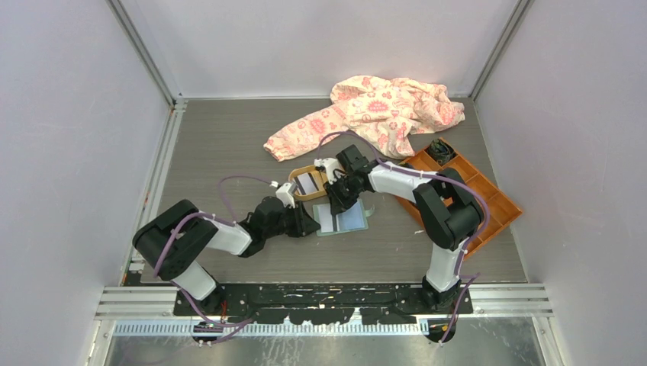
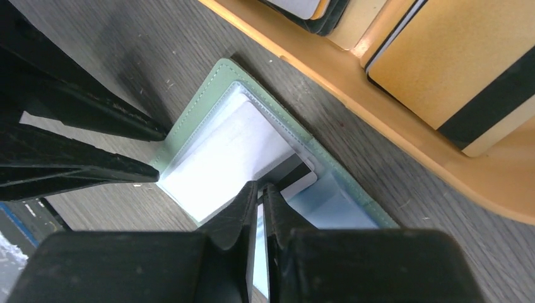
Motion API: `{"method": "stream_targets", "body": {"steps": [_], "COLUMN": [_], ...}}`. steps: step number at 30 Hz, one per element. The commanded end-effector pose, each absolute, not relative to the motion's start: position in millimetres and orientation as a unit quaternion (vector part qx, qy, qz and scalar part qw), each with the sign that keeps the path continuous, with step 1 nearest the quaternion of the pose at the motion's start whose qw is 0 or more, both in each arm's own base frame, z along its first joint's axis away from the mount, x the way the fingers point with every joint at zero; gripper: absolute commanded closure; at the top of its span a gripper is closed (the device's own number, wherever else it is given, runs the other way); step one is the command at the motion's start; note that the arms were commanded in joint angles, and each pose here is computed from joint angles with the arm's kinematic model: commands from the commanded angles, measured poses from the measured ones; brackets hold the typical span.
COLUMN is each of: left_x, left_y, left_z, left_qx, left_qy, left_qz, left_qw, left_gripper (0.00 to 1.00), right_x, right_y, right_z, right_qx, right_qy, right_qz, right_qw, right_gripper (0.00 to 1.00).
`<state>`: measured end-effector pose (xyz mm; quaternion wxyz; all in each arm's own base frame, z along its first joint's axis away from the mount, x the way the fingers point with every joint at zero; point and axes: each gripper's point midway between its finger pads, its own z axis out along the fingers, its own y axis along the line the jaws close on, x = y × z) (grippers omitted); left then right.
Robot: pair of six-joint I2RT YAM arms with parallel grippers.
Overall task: Put the credit cards into the card holder
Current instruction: Insert the credit card into the card holder.
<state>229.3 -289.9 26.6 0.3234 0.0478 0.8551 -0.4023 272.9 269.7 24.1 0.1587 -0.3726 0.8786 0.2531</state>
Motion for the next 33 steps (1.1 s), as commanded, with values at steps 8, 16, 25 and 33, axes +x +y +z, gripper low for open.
{"method": "stream_targets", "body": {"steps": [8,16,25,33], "left_x": [210,214,218,214], "left_y": [-263,-263,-281,-282], "left_z": [11,12,-3,-6], "left_qx": [0.010,0.021,0.035,0.036], "left_qy": [0.881,0.889,0.894,0.894], "left_qz": [-0.361,-0.342,-0.353,-0.359], "left_qw": [0.305,0.303,0.274,0.267], "left_gripper": [0.72,0.72,0.75,0.78], "right_x": [288,291,283,272], "right_y": [261,255,270,286], "right_z": [64,36,24,33], "right_qx": [-0.368,-0.362,-0.358,-0.344], "right_qy": [0.868,0.889,0.890,0.879], "right_qz": [0.268,0.225,0.243,0.305], "right_qw": [0.198,0.167,0.142,0.126], "right_gripper": [0.85,0.89,0.90,0.90]}}
